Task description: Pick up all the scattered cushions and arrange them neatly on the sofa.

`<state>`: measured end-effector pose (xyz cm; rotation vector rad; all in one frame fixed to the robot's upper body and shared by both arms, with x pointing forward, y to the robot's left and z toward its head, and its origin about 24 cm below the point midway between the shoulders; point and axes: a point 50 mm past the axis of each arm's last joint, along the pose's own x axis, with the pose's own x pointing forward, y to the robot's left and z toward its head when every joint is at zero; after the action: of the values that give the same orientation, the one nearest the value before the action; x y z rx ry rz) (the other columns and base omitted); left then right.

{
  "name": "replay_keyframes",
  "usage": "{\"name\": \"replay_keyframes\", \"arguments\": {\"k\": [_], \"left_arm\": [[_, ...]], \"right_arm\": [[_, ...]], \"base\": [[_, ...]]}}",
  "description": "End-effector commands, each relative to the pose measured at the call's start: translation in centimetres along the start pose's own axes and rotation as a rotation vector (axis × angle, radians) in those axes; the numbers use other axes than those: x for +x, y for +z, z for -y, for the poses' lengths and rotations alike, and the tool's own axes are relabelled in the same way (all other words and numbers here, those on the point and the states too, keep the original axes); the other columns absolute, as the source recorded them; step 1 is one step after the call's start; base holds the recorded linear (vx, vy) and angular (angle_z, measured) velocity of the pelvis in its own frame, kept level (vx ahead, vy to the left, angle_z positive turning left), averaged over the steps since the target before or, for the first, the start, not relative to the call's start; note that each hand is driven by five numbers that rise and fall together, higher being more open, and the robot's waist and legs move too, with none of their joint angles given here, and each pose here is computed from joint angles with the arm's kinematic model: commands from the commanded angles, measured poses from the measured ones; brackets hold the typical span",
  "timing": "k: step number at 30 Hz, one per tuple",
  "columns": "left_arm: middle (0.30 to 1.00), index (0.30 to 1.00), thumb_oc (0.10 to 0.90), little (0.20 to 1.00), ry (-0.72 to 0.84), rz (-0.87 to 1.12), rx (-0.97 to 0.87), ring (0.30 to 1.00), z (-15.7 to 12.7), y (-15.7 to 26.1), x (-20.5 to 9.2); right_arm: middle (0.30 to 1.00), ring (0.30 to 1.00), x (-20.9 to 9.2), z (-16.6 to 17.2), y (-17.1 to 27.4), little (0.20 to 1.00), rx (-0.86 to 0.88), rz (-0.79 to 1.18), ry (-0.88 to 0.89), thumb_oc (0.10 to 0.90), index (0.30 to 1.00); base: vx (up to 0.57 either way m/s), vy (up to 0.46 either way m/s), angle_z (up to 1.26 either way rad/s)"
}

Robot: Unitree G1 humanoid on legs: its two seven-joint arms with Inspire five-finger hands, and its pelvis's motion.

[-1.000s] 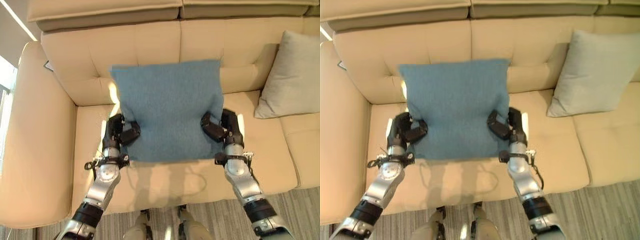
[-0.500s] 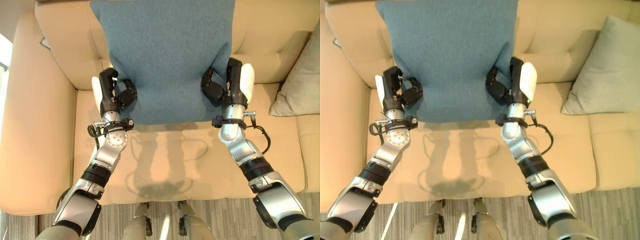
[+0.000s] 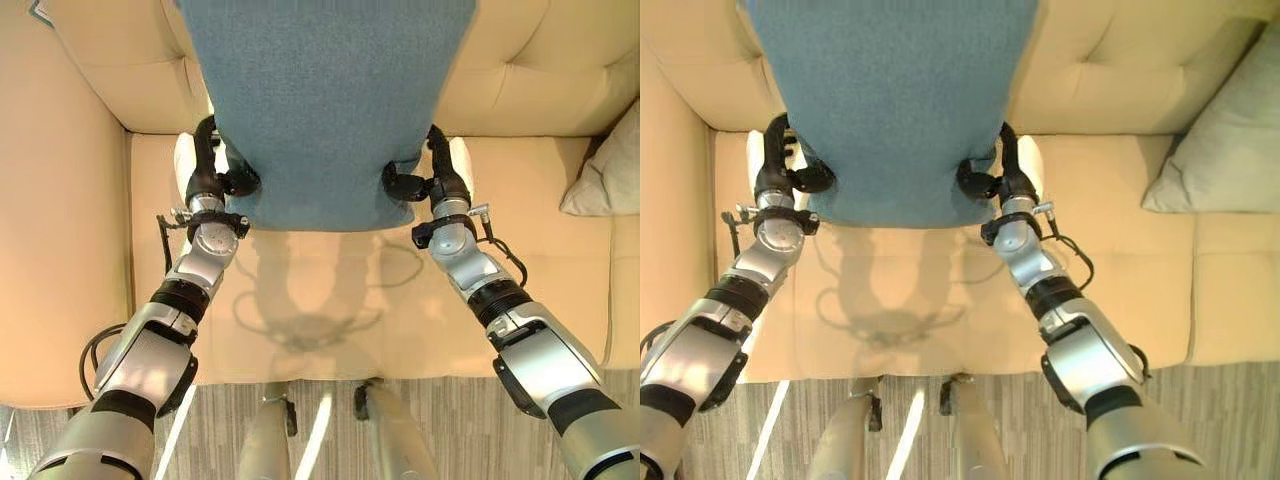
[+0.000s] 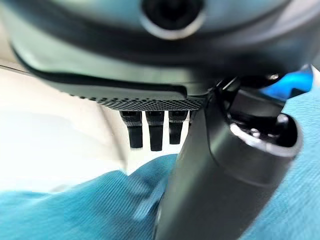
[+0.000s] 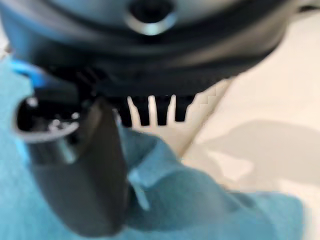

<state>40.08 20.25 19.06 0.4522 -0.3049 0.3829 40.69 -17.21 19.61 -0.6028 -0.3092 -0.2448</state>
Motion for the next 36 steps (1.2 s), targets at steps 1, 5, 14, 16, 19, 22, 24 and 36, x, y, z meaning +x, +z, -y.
{"name": "replay_keyframes", "arguments": {"k": [1,5,14,16,19,22,24,36], "left_arm": [[0.9,0.9,0.8,0.9,0.013,0.193,0.005,0.9,-1.0,3.8,1.3],[0.9,0.9,0.8,0.9,0.028,0.112,-0.047,0.9,-2.6,-0.2,-0.7],[0.9,0.9,0.8,0.9,-0.006,-0.053,-0.115,0.9,-5.6,-8.2,-9.0],[0.9,0.9,0.8,0.9,0.0,-0.138,-0.107,0.9,-6.5,-10.4,-11.2],[0.9,0.9,0.8,0.9,-0.023,-0.282,-0.056,0.9,-7.7,-13.7,-14.9],[0.9,0.9,0.8,0.9,-0.072,-0.484,0.005,0.9,-8.1,-17.4,-20.0],[0.9,0.9,0.8,0.9,-0.084,-0.538,0.011,0.9,-8.1,-18.2,-21.4],[0.9,0.9,0.8,0.9,-0.221,-1.169,0.053,0.9,-6.4,-24.6,-35.8]], "right_arm": [[0.9,0.9,0.5,0.2,3.7,0.9,0.061,0.177,-0.017,0.8,0.9],[0.9,0.9,-1.9,1.3,-0.4,0.9,0.088,0.117,-0.03,0.8,0.9],[0.9,0.9,-10.9,4.2,-11.1,0.9,0.058,-0.166,-0.042,0.8,0.9],[0.9,0.9,-13.4,4.7,-13.4,0.9,0.049,-0.254,-0.044,0.8,0.9],[0.9,0.9,-16.7,5.3,-16.0,0.9,0.043,-0.376,-0.03,0.8,0.9],[0.9,0.9,-20.4,5.6,-18.4,0.9,0.038,-0.51,-0.023,0.8,0.9],[0.9,0.9,-21.3,5.8,-18.9,0.9,0.025,-0.545,-0.015,0.8,0.9],[0.9,0.9,-30.9,2.6,-23.5,0.9,-0.03,-0.922,0.185,0.8,0.9]], "base": [[0.01,0.015,-0.04],[0.04,0.007,-0.23],[0.07,-0.007,0.03],[0.08,-0.019,0.05],[0.06,-0.015,-0.1],[0.08,-0.019,-0.28],[0.02,-0.016,-0.12],[0.01,-0.051,-0.09]]}}
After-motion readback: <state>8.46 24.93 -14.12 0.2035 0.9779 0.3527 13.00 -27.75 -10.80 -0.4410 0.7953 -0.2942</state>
